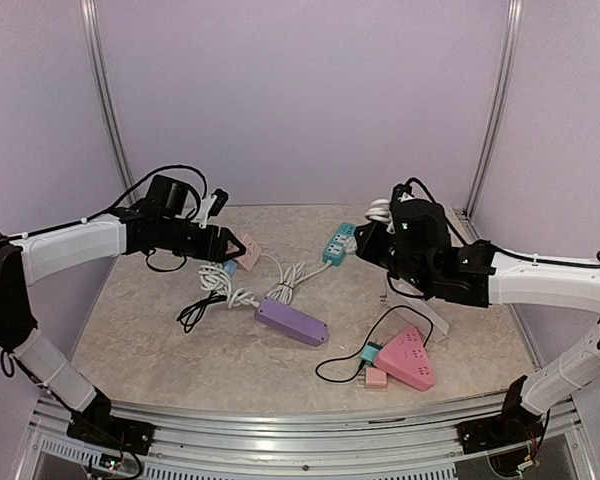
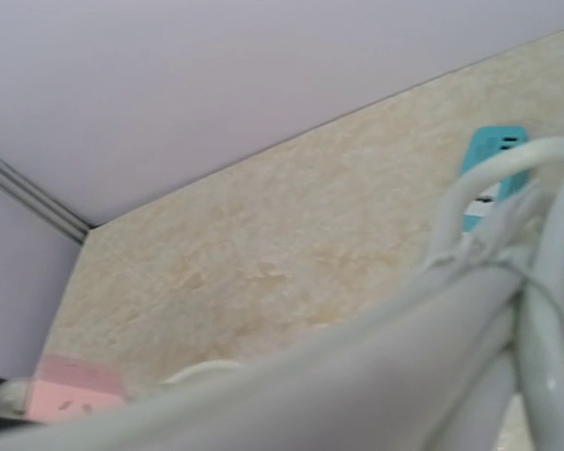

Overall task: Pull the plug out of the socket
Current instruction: Place the plug at the center of the board, then remove the plug from the socket.

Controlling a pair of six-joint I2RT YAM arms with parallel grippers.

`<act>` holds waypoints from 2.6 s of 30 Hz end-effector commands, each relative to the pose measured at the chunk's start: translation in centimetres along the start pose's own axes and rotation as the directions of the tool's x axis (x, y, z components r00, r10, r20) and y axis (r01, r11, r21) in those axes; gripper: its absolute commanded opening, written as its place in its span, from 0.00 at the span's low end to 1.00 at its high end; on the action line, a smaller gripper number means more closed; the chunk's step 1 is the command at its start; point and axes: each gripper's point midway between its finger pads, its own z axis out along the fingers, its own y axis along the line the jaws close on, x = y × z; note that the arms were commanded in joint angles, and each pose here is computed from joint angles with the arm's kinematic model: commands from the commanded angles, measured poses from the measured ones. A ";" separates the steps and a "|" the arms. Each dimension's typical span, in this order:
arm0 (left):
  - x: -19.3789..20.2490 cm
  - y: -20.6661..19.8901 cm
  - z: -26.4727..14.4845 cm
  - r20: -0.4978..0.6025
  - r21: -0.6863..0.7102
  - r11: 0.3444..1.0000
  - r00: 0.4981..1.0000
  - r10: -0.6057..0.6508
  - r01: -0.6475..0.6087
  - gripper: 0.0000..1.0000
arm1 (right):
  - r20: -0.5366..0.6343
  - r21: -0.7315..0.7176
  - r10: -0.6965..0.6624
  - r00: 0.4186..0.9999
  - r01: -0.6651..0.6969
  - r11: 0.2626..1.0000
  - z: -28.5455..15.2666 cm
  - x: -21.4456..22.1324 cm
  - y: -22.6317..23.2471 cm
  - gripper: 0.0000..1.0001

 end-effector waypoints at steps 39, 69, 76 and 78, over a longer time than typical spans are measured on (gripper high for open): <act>-5.6 -0.6 -5.4 0.232 0.034 0.999 0.973 -0.005 -0.003 0.00 | -0.277 0.398 0.032 0.960 0.085 0.914 5.6 8.1 -20.5 0.42; -3.9 -3.1 -2.4 0.106 0.242 0.969 0.992 -0.068 0.040 0.00 | -0.048 -0.047 -0.370 0.928 0.368 0.929 0.3 -1.5 -4.1 0.97; -4.1 -5.2 -3.2 0.124 0.336 0.942 0.992 -0.028 -0.015 0.00 | -0.079 -0.259 -0.433 0.898 0.401 0.879 1.9 1.9 2.2 0.97; -4.1 -5.6 -3.4 0.138 0.338 0.940 0.990 -0.012 -0.035 0.00 | -0.099 -0.290 -0.391 0.915 0.349 0.891 2.4 2.6 3.4 0.97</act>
